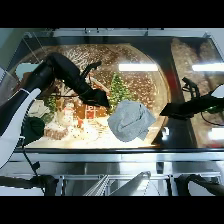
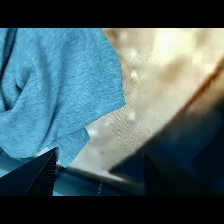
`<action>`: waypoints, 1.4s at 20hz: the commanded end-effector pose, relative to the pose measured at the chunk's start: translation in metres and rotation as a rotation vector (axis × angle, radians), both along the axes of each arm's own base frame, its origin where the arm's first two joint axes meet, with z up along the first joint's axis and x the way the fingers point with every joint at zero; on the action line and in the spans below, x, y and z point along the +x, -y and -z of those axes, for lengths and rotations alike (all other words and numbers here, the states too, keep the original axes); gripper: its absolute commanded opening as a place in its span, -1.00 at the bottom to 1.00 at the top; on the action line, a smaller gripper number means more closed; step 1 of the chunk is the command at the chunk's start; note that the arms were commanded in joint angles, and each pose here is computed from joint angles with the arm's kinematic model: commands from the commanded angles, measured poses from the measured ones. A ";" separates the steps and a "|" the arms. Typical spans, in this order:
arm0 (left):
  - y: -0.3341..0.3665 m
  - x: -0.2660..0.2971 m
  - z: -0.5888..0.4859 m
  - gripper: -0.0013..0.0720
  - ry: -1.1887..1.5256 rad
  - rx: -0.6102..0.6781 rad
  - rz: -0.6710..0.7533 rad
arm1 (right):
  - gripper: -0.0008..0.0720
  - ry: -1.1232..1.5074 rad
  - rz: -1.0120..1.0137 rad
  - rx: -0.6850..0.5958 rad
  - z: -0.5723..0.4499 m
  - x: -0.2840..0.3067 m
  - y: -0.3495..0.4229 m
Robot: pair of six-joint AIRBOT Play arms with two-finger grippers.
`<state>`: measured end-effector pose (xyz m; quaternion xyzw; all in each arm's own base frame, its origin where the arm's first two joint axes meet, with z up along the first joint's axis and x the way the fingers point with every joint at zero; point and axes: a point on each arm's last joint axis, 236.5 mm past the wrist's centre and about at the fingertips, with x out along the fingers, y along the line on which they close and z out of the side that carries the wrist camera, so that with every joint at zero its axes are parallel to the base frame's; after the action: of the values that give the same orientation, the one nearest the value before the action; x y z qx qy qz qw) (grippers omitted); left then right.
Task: Fold the shirts.
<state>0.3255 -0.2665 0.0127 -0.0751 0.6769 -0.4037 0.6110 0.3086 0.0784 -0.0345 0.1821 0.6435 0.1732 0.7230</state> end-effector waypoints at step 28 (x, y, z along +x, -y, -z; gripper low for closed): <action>-0.026 0.021 -0.220 -0.92 0.476 -0.216 0.072 | -0.94 1.010 0.015 0.045 -0.320 0.056 0.028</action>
<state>0.3561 -0.2694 0.1268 -0.0538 0.5774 -0.4984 0.6444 0.3873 0.0808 0.1458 0.1489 0.3815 0.2965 0.8628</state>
